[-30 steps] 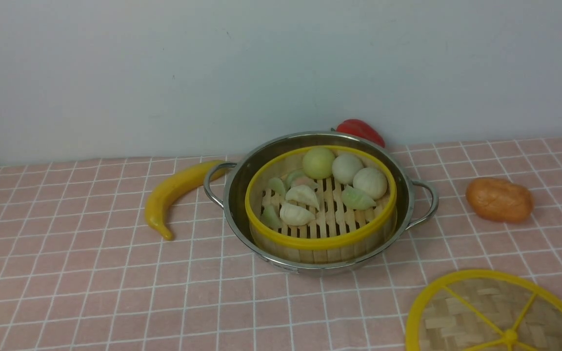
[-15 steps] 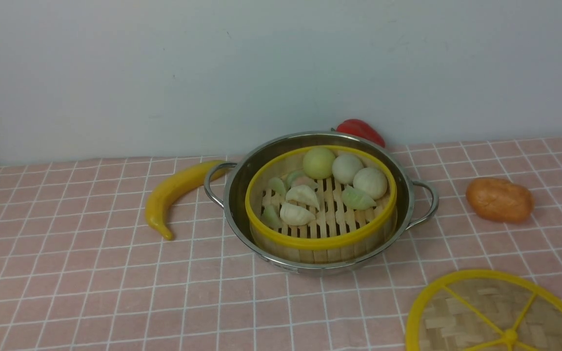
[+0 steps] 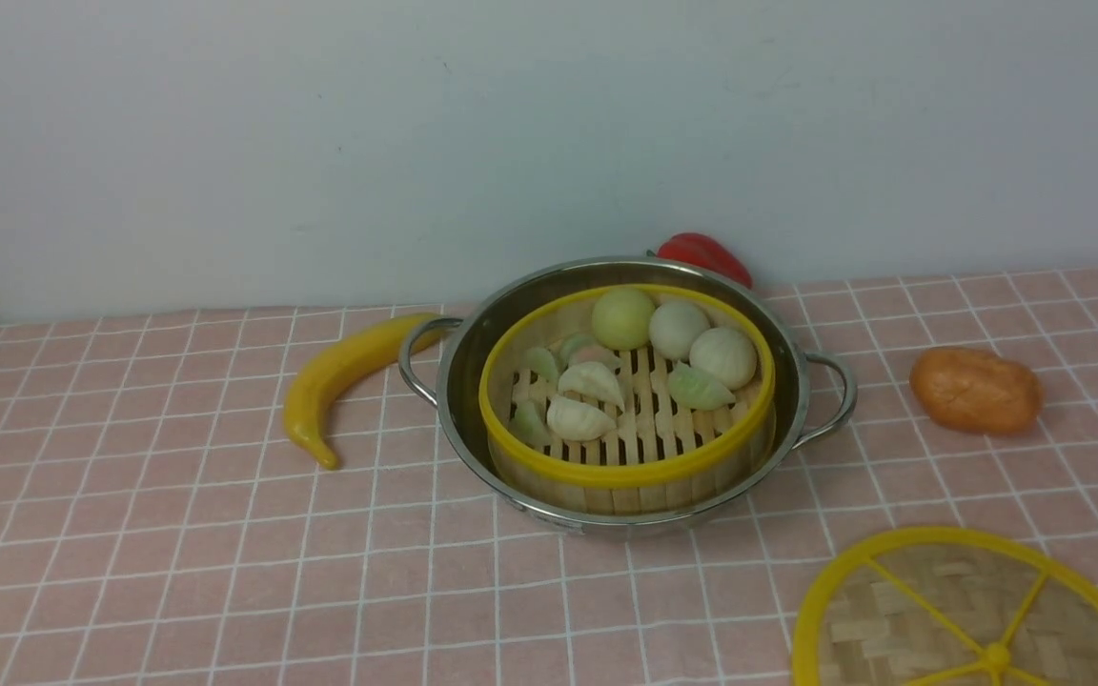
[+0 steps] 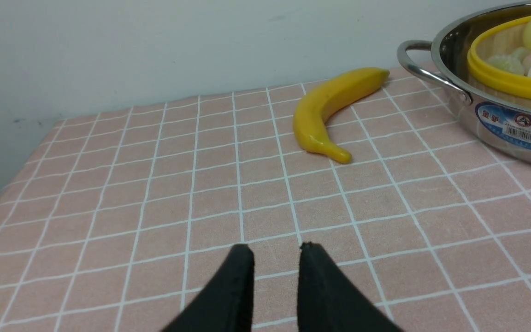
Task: Place the steamer in the pot on the pink tablecloth, and put the lid on the steamer.
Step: 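Move the gripper down to the bamboo steamer lid and grasp its center knob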
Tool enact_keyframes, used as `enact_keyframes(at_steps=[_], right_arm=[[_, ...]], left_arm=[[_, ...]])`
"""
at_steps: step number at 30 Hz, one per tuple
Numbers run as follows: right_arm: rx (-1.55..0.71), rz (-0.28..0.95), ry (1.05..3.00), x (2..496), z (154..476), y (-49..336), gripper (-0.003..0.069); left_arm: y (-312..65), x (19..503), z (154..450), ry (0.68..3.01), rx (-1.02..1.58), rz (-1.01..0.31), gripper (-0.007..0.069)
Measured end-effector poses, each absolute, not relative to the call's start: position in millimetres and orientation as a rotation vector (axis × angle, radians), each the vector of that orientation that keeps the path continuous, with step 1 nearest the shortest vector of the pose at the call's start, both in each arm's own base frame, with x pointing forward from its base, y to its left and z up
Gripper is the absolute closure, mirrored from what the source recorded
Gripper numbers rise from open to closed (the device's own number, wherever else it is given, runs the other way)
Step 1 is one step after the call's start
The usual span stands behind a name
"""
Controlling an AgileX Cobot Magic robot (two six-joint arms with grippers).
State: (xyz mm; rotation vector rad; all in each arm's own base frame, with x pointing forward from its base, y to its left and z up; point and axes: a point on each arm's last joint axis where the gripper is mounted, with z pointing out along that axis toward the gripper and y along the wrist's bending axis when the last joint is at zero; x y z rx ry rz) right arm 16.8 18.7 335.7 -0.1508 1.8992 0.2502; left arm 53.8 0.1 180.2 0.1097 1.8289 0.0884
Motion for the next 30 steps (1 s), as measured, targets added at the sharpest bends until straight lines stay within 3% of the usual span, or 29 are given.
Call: enact_keyframes(at_steps=[5,7,14,24,30], right_arm=[[-0.301,0.266,2.183,55,341,26,0.0416],[-0.397,0.316,2.361,88,334,32,0.0416],[-0.526,0.513,2.588,163,312,53,0.0416],[-0.595,0.149,2.950,237,249,84,0.0416],[-0.587,0.079,3.061,250,218,92,0.0416]], left_arm=[[0,54,180,1.829,0.110,0.088,0.0476],[0,54,180,1.829,0.110,0.088,0.0468],[0,54,180,1.829,0.110,0.088,0.0456],[0,54,180,1.829,0.110,0.088,0.0439],[0,54,180,1.829,0.110,0.088,0.0434]])
